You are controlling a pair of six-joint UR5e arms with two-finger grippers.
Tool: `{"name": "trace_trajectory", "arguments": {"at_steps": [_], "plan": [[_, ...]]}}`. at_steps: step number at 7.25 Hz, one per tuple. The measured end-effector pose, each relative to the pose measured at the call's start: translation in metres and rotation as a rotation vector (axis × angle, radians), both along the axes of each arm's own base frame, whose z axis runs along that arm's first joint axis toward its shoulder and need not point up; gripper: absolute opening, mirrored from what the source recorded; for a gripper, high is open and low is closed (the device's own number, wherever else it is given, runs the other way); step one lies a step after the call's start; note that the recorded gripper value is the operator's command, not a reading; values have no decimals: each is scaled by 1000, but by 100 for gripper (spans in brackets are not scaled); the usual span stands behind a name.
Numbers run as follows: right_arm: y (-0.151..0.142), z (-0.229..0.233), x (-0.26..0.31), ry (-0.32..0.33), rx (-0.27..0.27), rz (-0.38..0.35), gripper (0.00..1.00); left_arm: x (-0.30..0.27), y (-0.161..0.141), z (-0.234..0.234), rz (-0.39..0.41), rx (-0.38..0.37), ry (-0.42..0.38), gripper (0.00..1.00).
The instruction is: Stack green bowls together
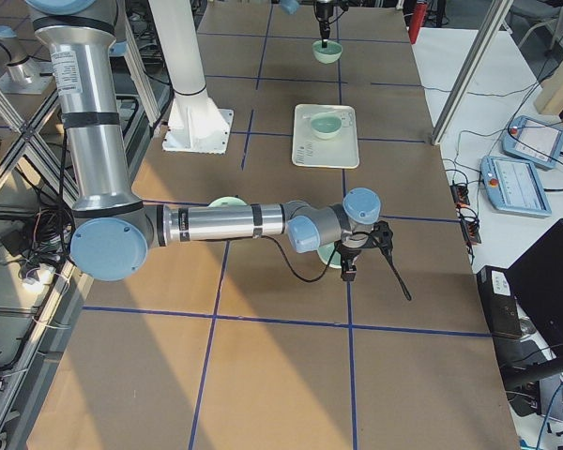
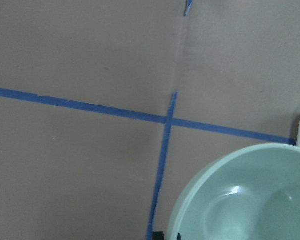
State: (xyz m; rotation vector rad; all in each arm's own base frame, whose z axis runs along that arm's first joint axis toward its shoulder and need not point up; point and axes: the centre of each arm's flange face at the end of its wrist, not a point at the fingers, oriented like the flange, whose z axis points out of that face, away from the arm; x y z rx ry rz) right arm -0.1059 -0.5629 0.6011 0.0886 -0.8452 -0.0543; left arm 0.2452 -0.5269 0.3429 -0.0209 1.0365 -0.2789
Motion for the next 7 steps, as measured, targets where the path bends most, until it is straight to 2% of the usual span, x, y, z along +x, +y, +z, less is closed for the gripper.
{"name": "trace_trajectory", "arguments": {"at_steps": [1,2,3,5,7], "plan": [[0,14,-19,0,13,23,100,10,-10,-38,-28,-37,18,0],[2,31,-31,-4,22,34,94,21,-14,-62,-41,-61,34,0],[5,42,-41,-7,23,31,65,37,-12,-79,-38,-79,46,0],[9,48,-52,-9,16,23,0,63,-7,-100,-29,-105,68,0],[7,43,-57,-16,25,16,0,88,-1,-112,-27,-122,71,0]]}}
